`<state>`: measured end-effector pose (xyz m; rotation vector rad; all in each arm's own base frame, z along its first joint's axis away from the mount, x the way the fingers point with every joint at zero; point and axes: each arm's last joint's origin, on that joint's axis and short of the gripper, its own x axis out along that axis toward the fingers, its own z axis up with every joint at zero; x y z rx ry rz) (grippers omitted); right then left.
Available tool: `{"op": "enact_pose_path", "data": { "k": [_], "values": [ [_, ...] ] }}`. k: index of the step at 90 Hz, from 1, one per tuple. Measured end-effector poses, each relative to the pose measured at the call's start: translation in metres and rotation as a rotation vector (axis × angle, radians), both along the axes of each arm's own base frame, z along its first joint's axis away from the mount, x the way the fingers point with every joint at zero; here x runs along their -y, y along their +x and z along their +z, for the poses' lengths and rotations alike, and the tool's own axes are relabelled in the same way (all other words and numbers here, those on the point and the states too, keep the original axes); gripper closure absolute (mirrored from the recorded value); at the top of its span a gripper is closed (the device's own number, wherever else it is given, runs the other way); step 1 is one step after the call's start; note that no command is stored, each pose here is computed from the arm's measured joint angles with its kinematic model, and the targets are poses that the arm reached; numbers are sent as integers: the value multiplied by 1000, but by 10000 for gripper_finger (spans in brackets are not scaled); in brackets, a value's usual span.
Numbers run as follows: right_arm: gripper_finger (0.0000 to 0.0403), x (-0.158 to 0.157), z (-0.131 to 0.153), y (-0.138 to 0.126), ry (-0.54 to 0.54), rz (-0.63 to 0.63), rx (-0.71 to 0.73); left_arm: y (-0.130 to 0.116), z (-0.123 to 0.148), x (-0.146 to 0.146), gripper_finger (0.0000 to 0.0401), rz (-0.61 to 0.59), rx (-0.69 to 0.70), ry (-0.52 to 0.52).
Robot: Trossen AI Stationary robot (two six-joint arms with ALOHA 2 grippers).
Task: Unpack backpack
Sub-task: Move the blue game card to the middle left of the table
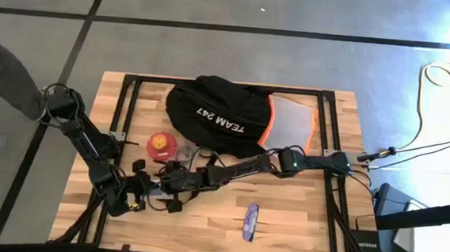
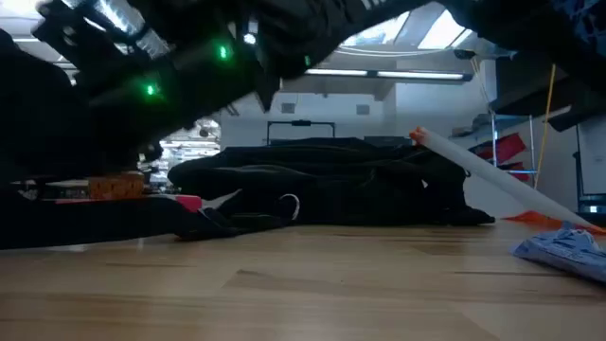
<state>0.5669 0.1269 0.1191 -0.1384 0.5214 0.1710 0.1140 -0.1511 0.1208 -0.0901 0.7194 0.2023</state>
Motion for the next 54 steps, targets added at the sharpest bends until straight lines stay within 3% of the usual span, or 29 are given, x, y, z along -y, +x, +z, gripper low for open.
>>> {"op": "enact_pose_path", "data": {
  "k": [14,27,36,54],
  "values": [
    [7,3,31,-6,-96,-42,-211,0,0,1,401,4,9,-8],
    [8,5,55,-24,-192,-171,-284,3,7,3,401,-1,34,3],
    [8,-10,72,-41,-275,-221,-331,4,23,9,401,-31,89,-8],
    [8,-50,87,-76,-267,-215,-462,0,65,17,401,-125,250,4]
  ]
}}
